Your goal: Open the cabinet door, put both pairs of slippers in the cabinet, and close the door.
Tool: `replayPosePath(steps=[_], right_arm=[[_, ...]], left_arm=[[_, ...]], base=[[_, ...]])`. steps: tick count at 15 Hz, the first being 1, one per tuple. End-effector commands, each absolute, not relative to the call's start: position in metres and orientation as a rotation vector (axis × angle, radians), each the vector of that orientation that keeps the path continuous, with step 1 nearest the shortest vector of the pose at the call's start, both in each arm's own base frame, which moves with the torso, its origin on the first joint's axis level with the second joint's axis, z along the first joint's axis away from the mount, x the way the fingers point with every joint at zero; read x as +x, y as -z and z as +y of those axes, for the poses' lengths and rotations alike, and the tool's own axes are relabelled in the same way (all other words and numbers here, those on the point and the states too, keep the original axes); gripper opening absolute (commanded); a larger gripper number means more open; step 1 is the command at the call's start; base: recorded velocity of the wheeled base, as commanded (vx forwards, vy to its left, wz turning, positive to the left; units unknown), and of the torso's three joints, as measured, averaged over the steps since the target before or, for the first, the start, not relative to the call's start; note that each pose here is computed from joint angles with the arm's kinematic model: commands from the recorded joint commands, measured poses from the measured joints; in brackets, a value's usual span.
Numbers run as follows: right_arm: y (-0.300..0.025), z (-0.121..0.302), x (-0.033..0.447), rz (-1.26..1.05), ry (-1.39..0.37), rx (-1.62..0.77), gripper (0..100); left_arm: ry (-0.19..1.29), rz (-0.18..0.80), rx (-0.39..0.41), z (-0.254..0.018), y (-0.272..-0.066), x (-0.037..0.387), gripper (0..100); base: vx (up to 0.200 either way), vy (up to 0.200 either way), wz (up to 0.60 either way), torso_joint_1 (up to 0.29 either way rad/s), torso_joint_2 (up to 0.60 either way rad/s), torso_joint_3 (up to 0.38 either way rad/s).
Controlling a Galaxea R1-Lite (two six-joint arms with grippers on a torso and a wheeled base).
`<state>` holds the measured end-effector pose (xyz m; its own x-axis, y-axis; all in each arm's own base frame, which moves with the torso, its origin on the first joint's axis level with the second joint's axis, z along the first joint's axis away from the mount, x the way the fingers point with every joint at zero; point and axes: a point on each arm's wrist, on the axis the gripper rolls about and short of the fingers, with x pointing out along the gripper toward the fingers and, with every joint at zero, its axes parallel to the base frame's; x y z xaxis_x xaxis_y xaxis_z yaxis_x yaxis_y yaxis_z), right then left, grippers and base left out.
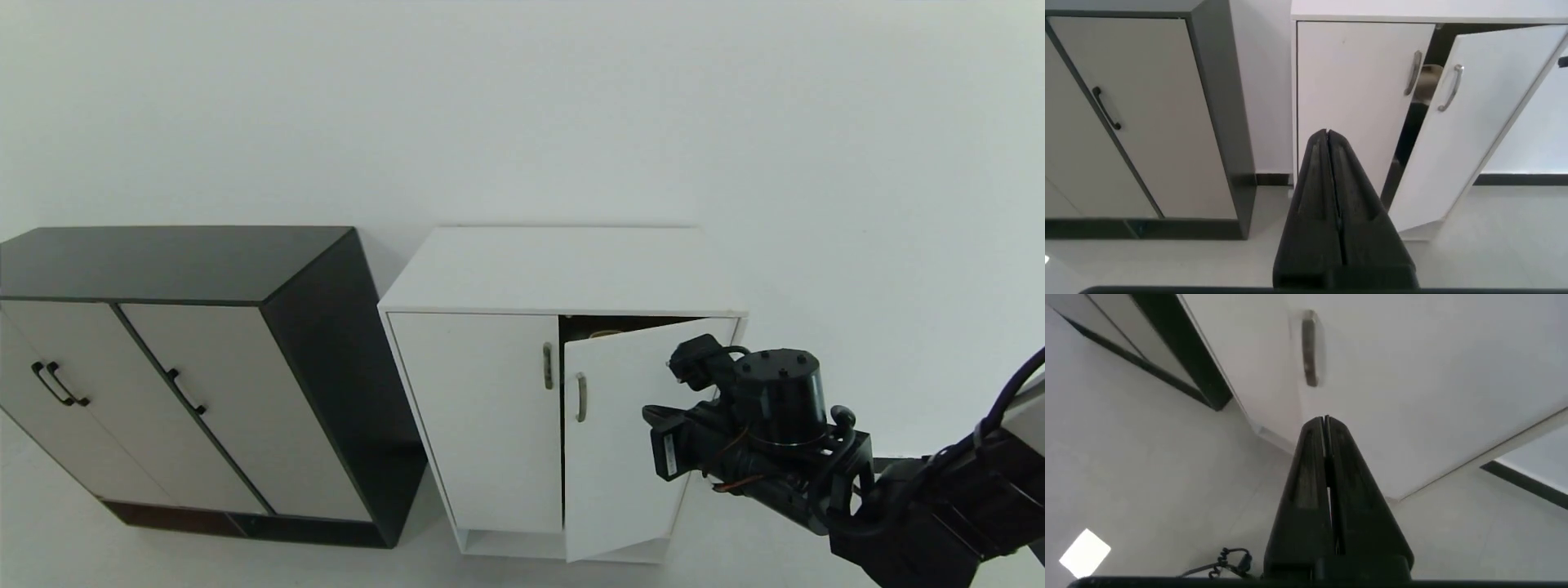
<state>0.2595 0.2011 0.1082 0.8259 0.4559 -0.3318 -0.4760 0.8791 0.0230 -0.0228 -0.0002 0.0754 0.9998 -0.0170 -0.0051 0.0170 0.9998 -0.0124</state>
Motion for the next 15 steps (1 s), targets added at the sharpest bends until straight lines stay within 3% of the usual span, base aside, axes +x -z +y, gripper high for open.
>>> replayPosePath(steps=[1,7,15], right_arm=[[-0.102,0.2,0.262,0.354,-0.487,-0.067,0],[-0.098,0.2,0.262,0.364,-0.488,-0.075,0],[-0.089,0.202,0.267,0.382,-0.483,-0.086,0]], left_arm=[[0.017,0.005,-0.012,0.0,-0.075,-0.023,0],[0.017,0.005,-0.012,0.0,-0.075,-0.023,0],[0.017,0.003,-0.014,0.0,-0.076,-0.023,0]], base=[[0.2,0.0,0.0,0.002,0.01,0.002],[0.2,0.0,0.0,0.003,0.0,0.004],[0.0,0.0,0.0,0.0,0.0,0.0]])
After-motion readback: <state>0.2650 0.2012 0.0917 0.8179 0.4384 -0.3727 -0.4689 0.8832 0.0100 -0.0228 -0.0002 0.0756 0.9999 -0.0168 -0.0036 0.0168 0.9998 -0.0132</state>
